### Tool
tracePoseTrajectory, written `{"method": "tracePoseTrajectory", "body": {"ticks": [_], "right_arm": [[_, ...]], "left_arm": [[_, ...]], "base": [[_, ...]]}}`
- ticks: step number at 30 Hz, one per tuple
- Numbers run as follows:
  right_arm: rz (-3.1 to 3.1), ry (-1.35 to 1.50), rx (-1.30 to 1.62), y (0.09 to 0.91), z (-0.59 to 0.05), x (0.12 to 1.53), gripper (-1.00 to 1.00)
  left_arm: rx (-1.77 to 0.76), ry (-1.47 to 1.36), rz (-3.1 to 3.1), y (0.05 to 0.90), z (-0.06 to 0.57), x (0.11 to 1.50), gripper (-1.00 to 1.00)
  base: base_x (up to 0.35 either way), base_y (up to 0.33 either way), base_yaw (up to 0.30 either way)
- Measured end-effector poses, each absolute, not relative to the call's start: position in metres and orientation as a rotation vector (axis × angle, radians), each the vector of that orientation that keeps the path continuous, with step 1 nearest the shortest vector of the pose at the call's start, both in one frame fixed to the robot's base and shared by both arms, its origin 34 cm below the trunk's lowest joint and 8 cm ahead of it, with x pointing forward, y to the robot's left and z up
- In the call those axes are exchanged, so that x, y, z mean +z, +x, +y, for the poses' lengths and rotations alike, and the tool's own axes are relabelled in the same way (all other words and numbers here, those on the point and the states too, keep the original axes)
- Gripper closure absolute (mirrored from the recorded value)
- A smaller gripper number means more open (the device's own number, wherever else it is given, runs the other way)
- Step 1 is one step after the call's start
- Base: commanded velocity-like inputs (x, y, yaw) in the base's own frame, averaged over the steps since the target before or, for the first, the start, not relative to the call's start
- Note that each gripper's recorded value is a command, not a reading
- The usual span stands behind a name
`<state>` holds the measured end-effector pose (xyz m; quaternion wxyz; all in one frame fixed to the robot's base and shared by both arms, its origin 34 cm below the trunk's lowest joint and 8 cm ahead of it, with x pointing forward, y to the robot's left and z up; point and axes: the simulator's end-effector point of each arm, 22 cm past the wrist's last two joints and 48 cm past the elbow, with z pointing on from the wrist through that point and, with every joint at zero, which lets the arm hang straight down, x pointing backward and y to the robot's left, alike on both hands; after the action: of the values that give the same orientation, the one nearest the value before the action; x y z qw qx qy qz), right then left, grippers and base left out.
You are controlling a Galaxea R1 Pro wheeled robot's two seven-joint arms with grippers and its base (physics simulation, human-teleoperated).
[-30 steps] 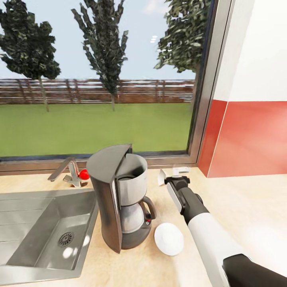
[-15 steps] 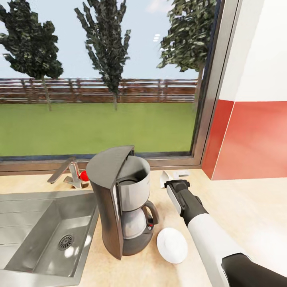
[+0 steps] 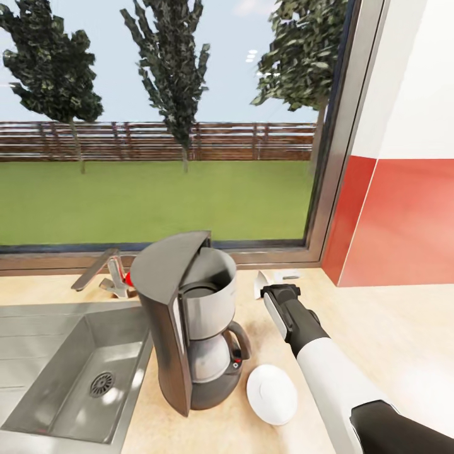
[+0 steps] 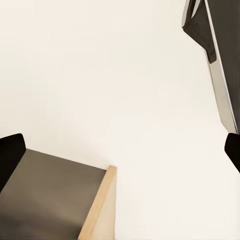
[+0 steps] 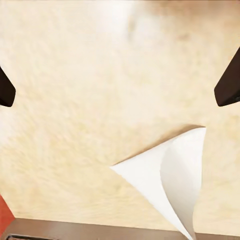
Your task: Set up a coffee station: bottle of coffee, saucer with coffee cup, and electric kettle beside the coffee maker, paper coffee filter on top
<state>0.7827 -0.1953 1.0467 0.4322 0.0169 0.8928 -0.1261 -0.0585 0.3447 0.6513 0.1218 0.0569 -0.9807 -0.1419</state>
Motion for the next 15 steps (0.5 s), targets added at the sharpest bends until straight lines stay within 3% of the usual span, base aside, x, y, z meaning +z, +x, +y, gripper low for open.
{"method": "tracePoseTrajectory", "body": {"ticks": [15], "right_arm": [[2.225,0.036,-0.314,0.7828,-0.194,1.0462,-1.0]], "left_arm": [[-0.417,0.167,-2.861,-0.0591,0.3448,0.6516,-1.0]], "base": [[0.003,-0.002,0.0]]}}
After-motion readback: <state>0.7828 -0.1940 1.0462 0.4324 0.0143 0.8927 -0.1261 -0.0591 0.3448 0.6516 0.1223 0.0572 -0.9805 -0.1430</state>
